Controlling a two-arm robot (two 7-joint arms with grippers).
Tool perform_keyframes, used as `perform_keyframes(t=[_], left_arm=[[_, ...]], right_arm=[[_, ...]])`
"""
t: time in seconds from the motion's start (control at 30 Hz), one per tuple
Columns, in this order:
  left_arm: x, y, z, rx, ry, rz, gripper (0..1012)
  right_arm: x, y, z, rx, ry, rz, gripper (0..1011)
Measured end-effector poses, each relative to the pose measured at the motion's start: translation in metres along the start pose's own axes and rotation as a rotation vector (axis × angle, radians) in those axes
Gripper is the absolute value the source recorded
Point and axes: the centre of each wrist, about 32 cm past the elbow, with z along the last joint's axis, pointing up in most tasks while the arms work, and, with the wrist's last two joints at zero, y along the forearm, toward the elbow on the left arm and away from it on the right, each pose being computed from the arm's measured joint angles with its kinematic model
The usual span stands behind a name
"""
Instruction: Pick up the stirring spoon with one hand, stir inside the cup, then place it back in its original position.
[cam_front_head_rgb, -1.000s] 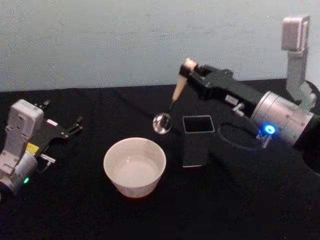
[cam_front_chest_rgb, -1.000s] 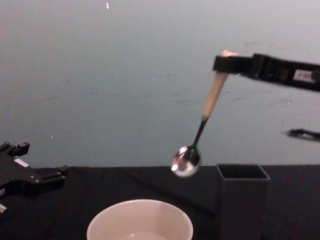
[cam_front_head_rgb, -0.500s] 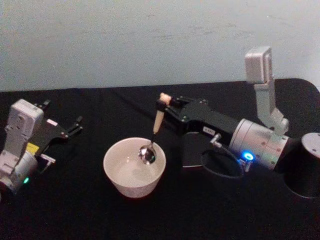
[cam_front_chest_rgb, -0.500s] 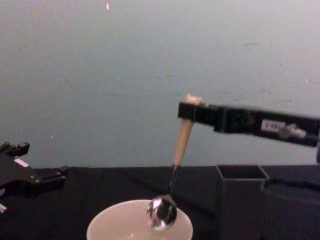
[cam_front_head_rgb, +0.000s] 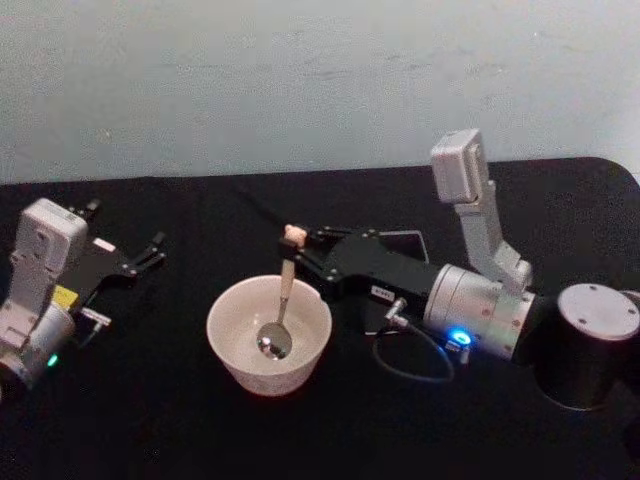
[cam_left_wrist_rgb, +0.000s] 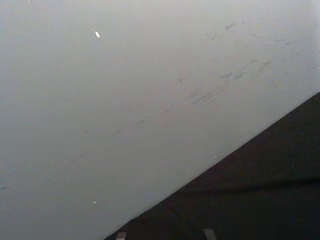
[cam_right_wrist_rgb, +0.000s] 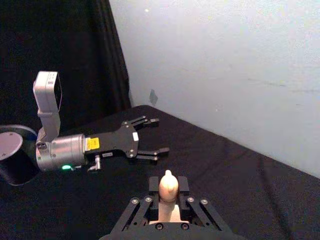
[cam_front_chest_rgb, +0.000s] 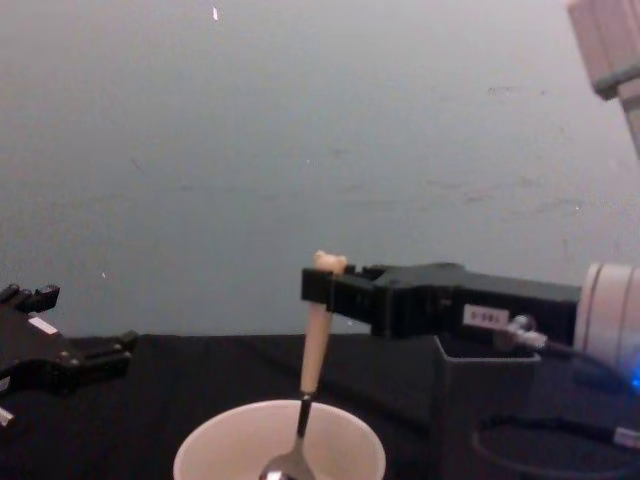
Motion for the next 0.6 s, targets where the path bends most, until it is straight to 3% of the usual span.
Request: perform_keyframes(t=[0.37, 0.6], left_arm=[[0.0, 0.0, 0.0, 0.0, 0.0, 0.0, 1001], [0.0, 0.0, 0.0, 0.0, 0.0, 0.0, 1001]], right_arm=[[-0.008, 0.021, -0.011, -0.016, -0.045, 0.012, 213], [-0.005, 0.038, -0.016, -0.001, -0.038, -0.022, 213]])
